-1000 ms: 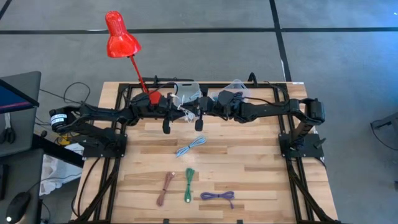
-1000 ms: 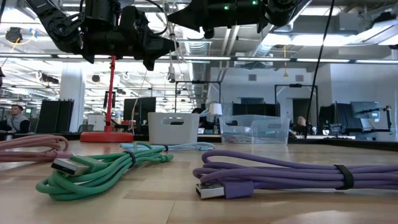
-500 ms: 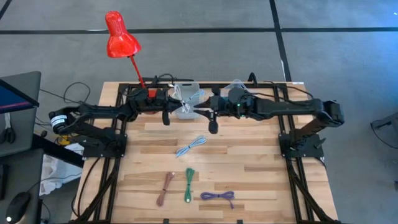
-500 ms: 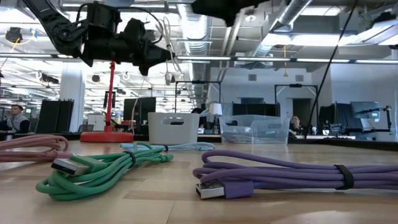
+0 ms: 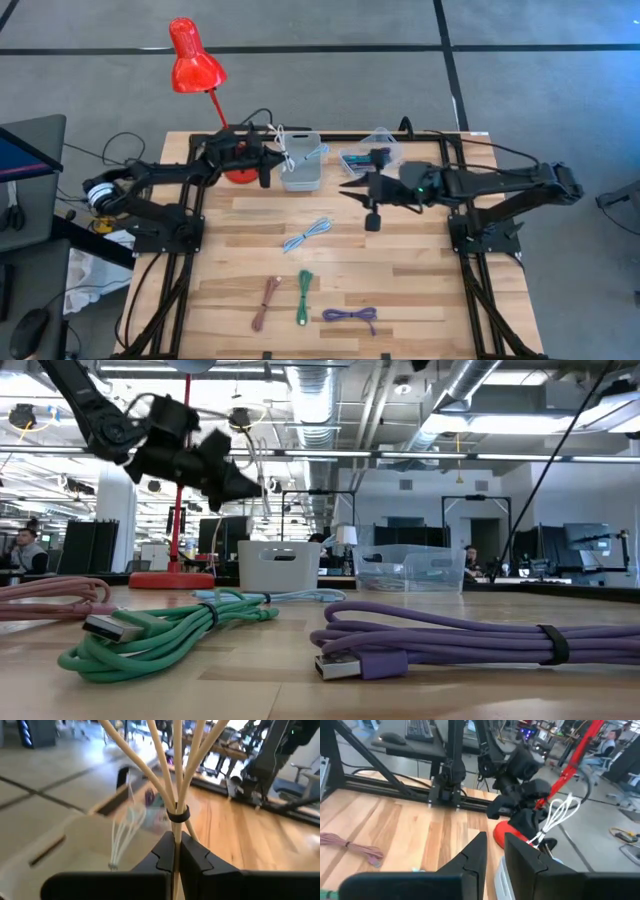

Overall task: Pick & Place USB Port
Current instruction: Put the light brown charger cable into the gray bin

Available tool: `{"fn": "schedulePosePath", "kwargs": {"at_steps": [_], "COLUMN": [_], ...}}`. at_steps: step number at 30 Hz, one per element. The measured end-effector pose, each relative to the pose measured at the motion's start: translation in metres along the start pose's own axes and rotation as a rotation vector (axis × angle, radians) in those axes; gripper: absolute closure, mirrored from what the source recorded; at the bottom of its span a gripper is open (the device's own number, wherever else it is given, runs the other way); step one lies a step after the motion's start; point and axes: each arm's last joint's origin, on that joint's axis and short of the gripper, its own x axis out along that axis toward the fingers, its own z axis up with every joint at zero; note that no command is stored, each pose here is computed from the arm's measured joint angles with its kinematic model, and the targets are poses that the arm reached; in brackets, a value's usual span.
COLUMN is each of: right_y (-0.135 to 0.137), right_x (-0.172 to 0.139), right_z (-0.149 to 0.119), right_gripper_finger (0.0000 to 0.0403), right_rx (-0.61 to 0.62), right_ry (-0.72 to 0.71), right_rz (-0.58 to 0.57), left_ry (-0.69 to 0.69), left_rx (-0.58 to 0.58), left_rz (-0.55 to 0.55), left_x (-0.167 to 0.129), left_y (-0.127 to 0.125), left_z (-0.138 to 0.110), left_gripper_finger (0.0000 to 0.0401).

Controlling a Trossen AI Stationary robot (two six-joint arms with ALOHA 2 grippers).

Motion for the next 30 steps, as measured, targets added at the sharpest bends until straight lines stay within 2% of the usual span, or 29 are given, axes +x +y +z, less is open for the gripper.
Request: {"fn": "schedulePosePath", "kwargs": {"at_steps": [4, 9, 14, 19, 23, 30], "right_y": [0.007, 0.021, 0.044, 0.063, 0.073, 0.088], "right_x": [-0.019, -0.037, -0.053, -0.070, -0.085, -0.103], "right_z": [-0.009, -0.025, -0.048, -0.069, -0.079, -0.083], "right_gripper_finger": [0.0348, 0.0349, 0.0349, 0.0349, 0.0349, 0.0349], "right_rx": [0.001, -0.002, -0.014, -0.004, 0.027, 0.027], "right_ry": [0.007, 0.020, 0.039, 0.055, 0.041, 0.011], "right_rz": [-0.067, -0.086, -0.074, -0.156, -0.245, -0.320], "left_ry": [0.060, 0.070, 0.102, 0.122, 0.131, 0.145], "left_rx": [-0.034, -0.086, -0.116, -0.130, -0.138, -0.185], "left_rz": [0.008, 0.027, 0.060, 0.067, 0.065, 0.086], "left_x": [0.012, 0.027, 0.040, 0.048, 0.051, 0.049], "left_y": [0.009, 0.022, 0.039, 0.047, 0.049, 0.056], "left_z": [-0.020, -0.037, -0.045, -0.051, -0.053, -0.058], "left_gripper_finger": [0.0393, 0.0393, 0.0393, 0.0393, 0.0393, 0.0393]}}
